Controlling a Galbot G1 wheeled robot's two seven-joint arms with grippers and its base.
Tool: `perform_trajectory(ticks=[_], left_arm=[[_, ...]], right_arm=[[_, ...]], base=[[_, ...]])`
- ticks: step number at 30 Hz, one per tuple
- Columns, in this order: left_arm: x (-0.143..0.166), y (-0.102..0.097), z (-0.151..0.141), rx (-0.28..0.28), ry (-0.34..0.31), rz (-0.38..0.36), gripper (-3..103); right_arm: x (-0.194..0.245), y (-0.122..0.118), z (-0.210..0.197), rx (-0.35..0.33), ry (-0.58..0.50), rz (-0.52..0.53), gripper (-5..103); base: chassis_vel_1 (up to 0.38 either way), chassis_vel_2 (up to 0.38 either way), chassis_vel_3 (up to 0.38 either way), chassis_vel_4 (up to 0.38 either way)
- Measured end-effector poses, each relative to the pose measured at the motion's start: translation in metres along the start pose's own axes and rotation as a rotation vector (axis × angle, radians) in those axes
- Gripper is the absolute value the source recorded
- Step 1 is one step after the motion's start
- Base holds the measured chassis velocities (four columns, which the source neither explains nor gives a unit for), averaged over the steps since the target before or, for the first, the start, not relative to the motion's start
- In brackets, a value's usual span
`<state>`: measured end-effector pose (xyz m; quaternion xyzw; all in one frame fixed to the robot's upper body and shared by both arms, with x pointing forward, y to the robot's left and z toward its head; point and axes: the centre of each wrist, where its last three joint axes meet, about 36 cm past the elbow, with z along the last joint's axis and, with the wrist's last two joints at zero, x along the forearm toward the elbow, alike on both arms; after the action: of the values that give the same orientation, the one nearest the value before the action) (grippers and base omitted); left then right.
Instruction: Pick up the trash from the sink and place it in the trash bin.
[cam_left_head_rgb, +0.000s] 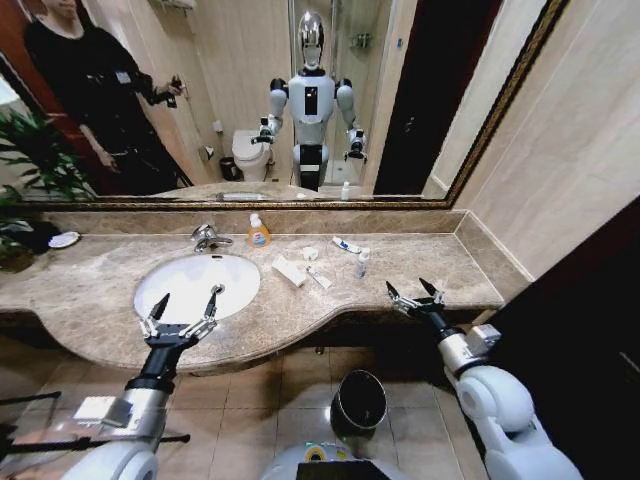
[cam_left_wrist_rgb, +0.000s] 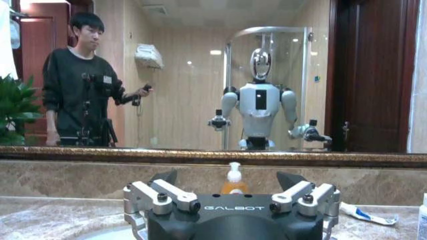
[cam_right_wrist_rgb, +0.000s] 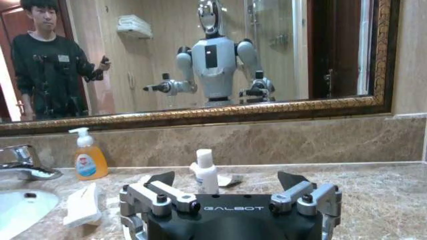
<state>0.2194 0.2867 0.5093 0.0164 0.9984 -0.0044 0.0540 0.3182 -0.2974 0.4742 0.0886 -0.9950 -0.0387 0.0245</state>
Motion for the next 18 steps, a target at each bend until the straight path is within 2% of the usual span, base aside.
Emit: perform_trajectory(ticks=[8, 16, 18], left_arm=[[0.000, 0.000, 0.000, 0.000, 0.000, 0.000, 100], [0.000, 0.000, 0.000, 0.000, 0.000, 0.000, 100], [0.000, 0.000, 0.000, 0.000, 0.000, 0.000, 100]], right_arm=[[-0.018, -0.011, 0.005, -0.004, -0.002, 0.001, 100], [-0.035, -0.010, 0.014, -0.009, -0.006, -0.103, 100], [-0.040, -0.018, 0.016, -0.005, -0.020, -0.173, 100]], base=[[0.000, 0.000, 0.000, 0.000], [0.000, 0.000, 0.000, 0.000], [0.000, 0.000, 0.000, 0.000]])
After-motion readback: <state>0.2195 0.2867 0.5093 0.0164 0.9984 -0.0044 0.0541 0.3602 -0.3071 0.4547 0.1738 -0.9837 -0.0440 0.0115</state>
